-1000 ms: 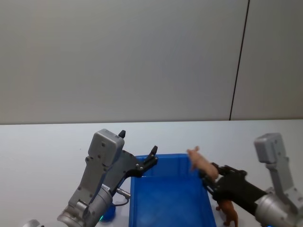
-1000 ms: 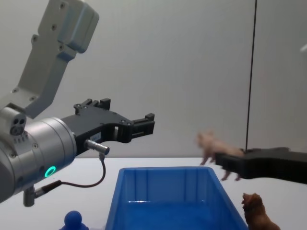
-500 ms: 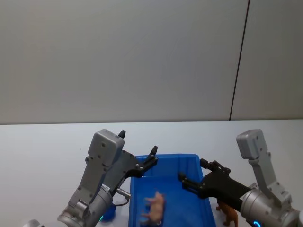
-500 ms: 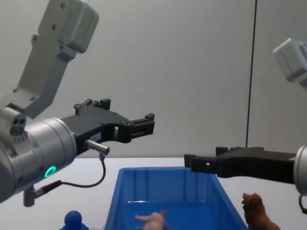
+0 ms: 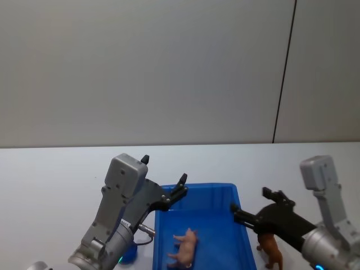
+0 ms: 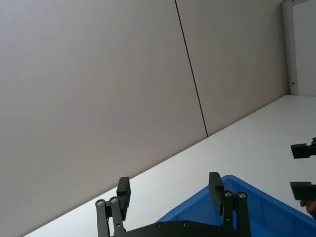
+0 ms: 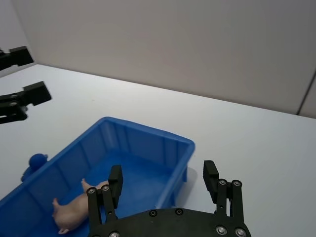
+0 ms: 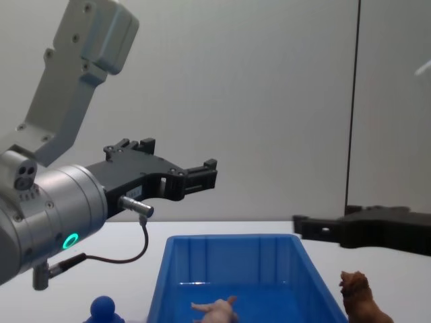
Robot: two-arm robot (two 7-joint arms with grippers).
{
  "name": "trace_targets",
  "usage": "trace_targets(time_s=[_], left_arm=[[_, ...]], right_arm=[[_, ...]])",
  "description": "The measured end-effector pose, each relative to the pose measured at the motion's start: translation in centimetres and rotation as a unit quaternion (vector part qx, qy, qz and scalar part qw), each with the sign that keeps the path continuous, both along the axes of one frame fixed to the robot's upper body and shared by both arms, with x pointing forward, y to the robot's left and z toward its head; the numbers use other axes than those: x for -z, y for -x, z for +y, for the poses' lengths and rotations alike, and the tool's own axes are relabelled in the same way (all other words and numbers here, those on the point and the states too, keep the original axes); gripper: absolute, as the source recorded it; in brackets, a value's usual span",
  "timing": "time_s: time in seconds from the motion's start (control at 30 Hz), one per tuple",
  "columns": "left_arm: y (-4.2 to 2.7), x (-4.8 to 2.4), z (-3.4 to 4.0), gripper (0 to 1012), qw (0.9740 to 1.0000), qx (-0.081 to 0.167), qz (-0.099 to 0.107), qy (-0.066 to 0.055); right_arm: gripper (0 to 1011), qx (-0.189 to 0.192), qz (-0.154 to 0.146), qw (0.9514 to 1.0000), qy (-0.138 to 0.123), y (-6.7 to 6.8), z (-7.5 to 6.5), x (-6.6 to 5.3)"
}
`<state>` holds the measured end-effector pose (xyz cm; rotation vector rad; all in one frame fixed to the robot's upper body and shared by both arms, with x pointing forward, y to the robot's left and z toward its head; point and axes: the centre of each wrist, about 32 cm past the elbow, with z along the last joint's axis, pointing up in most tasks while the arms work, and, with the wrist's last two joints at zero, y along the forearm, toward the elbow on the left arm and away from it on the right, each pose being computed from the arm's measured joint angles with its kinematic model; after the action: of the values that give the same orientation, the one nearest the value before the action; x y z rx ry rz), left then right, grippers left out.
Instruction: Pick up the two dolls from the table and place them into the box.
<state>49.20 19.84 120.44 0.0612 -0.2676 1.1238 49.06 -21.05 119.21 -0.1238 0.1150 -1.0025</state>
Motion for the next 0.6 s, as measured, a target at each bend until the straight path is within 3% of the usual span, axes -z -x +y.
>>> trace_targets(time_s=[0.33, 0.6], left_arm=[[0.0, 0.0, 0.0, 1001, 1.0, 0.0, 0.0, 0.0], [0.0, 0.0, 0.0, 1001, 1.0, 0.0, 0.0, 0.0]], right_arm=[[1001, 0.059, 0.008, 0.9982, 0.011, 2.0, -1.5, -0.1], [1001, 0.076, 0.031, 0.9965, 0.015, 3.0, -2.2, 0.4]])
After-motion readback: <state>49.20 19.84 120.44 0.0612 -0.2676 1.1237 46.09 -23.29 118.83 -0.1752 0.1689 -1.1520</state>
